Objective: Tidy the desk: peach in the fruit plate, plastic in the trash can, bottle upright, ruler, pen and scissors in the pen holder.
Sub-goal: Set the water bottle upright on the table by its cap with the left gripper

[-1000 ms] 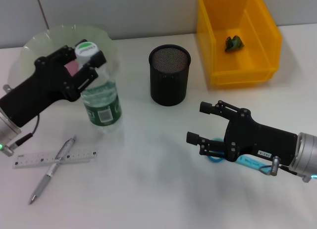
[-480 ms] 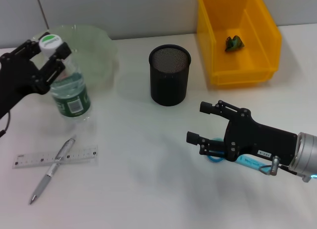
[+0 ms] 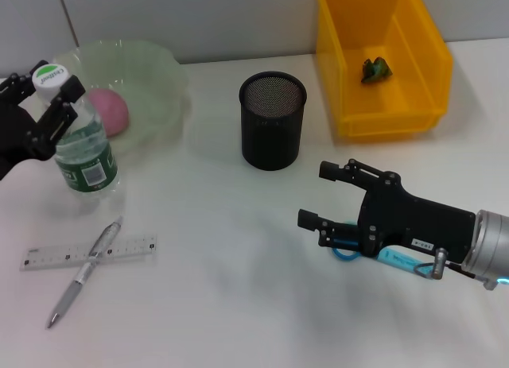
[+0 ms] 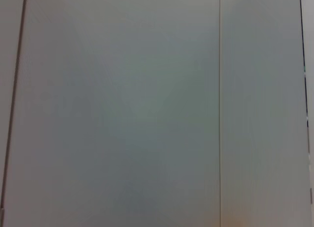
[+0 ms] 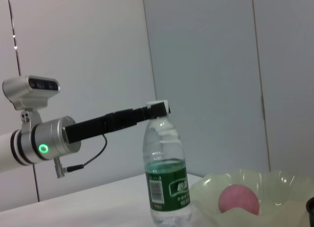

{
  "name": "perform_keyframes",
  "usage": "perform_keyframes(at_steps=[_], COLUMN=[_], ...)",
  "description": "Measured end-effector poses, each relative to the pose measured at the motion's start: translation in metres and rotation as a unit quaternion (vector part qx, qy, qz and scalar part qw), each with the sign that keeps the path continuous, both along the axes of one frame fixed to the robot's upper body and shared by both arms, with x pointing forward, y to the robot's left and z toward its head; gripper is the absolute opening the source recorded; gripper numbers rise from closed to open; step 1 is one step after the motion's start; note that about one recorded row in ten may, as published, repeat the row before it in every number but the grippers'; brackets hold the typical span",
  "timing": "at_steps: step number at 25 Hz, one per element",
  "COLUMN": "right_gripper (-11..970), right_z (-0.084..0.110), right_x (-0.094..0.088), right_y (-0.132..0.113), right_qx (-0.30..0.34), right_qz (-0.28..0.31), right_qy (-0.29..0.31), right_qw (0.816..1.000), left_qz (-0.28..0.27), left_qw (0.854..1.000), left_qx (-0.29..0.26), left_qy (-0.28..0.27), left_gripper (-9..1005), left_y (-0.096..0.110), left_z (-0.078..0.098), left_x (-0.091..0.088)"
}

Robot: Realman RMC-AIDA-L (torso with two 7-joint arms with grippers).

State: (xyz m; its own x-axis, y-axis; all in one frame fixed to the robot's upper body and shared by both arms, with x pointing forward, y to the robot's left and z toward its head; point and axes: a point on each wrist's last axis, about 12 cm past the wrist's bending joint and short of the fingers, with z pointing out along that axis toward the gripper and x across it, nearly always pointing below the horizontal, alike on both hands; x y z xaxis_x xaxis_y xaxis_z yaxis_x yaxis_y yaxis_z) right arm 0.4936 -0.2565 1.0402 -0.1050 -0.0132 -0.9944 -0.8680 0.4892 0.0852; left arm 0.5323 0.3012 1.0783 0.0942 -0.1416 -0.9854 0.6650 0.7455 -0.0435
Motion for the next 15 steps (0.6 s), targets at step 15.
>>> perform_keyframes(at_steps=[15], right_gripper=[800], right_z=[-0.001], right_x=[-0.001], right_y=[0.001], right_qx=[-0.003], right_qz=[0.003], right_qy=[0.003], right_qw=[1.0], left_qz=[0.036], left_qw=[0.998], left_qx=[0.051], left_qy=[-0.014], left_gripper=[466], left_y=[-0.006], left_z=[-0.015], left_x=[-0.005])
